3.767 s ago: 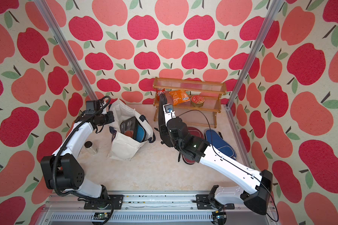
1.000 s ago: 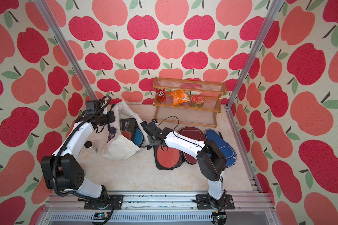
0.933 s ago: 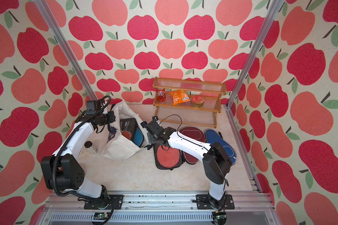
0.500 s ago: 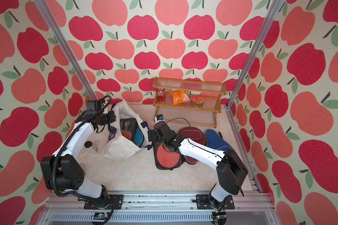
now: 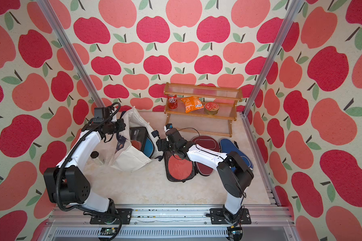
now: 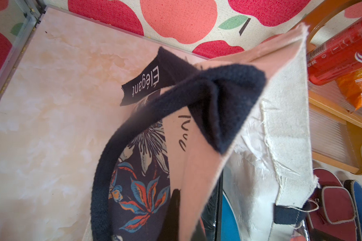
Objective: Remove the ping pong set from the canvas bag
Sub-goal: Adjust the canvas bag at the center of the board.
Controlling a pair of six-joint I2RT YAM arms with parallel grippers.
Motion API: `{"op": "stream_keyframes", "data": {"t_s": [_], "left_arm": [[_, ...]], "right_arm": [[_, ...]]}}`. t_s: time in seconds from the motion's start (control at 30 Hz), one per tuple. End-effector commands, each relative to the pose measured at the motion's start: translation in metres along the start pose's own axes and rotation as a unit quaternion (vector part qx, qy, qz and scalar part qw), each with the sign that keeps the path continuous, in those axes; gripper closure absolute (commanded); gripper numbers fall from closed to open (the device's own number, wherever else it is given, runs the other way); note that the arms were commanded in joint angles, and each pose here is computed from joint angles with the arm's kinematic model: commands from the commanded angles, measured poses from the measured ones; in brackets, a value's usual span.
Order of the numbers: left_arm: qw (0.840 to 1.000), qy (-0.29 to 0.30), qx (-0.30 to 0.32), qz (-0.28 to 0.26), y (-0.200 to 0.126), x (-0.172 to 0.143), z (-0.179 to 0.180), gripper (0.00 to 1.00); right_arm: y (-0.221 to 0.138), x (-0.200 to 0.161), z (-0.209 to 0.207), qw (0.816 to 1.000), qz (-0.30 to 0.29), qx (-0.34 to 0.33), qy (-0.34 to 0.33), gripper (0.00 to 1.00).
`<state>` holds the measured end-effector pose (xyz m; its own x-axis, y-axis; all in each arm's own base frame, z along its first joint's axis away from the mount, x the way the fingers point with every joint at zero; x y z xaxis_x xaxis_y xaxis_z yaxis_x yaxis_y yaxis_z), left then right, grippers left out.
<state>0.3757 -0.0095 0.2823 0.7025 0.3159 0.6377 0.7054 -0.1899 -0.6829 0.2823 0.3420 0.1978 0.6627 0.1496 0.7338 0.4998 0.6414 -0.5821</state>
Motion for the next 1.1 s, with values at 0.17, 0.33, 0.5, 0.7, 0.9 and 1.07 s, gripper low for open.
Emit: {"op": "stream_keyframes", "data": {"t_s": [0.17, 0.33, 0.5, 0.7, 0.9, 1.07], "left_arm": [[1.000, 0.007, -0.019, 0.015, -0.004, -0.007, -0.006, 1.00], [0.999, 0.008, -0.031, 0.016, -0.004, -0.007, -0.009, 1.00], [0.999, 0.008, -0.044, 0.017, -0.005, -0.006, -0.013, 1.00], [0.999, 0.005, -0.047, 0.023, -0.003, -0.002, -0.016, 1.00], [0.999, 0.010, -0.044, 0.017, -0.011, 0.004, -0.021, 1.00], [0.999, 0.005, -0.043, 0.011, -0.022, 0.010, -0.025, 1.00]], "right_arm": [[0.037, 0.004, 0.012, 0.997, 0.023, 0.074, 0.018, 0.21], [0.046, 0.005, 0.015, 0.996, 0.020, 0.091, 0.014, 0.37], [0.052, 0.005, 0.016, 0.994, 0.013, 0.107, 0.010, 0.68], [0.049, 0.006, 0.016, 0.993, -0.008, 0.116, 0.022, 0.96], [0.044, 0.015, 0.018, 0.994, -0.028, 0.107, 0.022, 1.00], [0.036, 0.023, 0.017, 0.994, -0.048, 0.094, 0.035, 1.00]]}}
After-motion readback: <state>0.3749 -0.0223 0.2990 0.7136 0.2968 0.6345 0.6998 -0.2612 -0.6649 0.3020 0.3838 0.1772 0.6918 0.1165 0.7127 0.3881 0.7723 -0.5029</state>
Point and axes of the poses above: each gripper's point midway between its finger pads, its own y axis out along the fingers, its own z axis along the line the jaws close on, x = y × z, the point moved 9 cm from there along -y, back along the fingers, and after that the axes turned 4 degrees about -y, right-handed, at the moved point
